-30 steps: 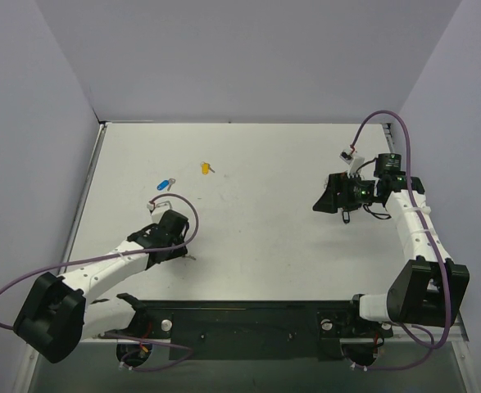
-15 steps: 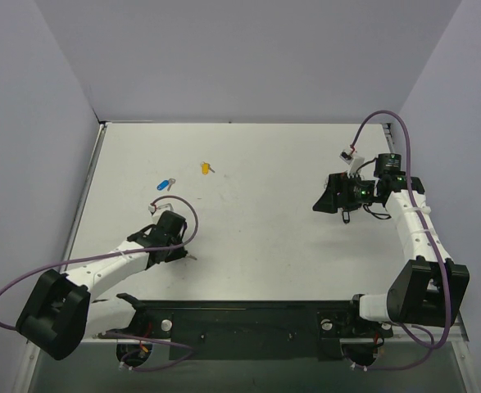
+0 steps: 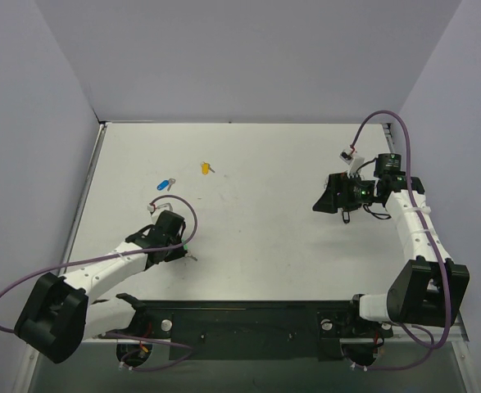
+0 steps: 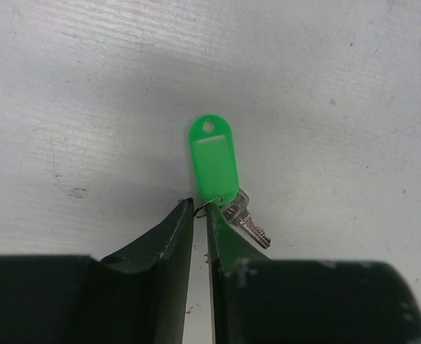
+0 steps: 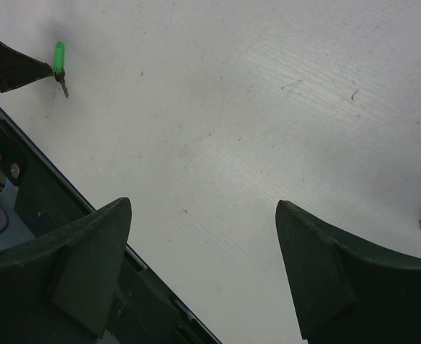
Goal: Put the keys on the keyring
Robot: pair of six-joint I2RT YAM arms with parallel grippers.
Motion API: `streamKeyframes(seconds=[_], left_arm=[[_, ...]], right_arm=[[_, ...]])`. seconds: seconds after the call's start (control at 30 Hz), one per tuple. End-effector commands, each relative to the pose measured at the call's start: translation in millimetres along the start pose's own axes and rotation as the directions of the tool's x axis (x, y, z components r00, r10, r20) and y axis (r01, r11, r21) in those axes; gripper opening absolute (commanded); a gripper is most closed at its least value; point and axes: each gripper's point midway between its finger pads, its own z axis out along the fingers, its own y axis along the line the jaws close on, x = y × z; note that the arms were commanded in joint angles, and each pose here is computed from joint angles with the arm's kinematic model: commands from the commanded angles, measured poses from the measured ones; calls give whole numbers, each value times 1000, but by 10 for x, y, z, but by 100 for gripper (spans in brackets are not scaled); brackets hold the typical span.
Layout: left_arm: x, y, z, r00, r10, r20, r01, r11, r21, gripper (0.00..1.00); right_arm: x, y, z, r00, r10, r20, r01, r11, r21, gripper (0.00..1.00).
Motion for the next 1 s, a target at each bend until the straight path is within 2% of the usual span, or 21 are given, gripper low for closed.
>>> streamKeyframes(seconds=[0.0, 0.97], left_arm=[[-110, -112, -38, 999, -21, 38, 19, 998, 53, 23], [-69, -178, 34, 999, 43, 8, -43, 996, 79, 25]], right_arm=[[28, 112, -26, 1000, -16, 9, 16, 999, -36, 77], [41, 114, -19, 1000, -11, -1, 11, 999, -44, 77]])
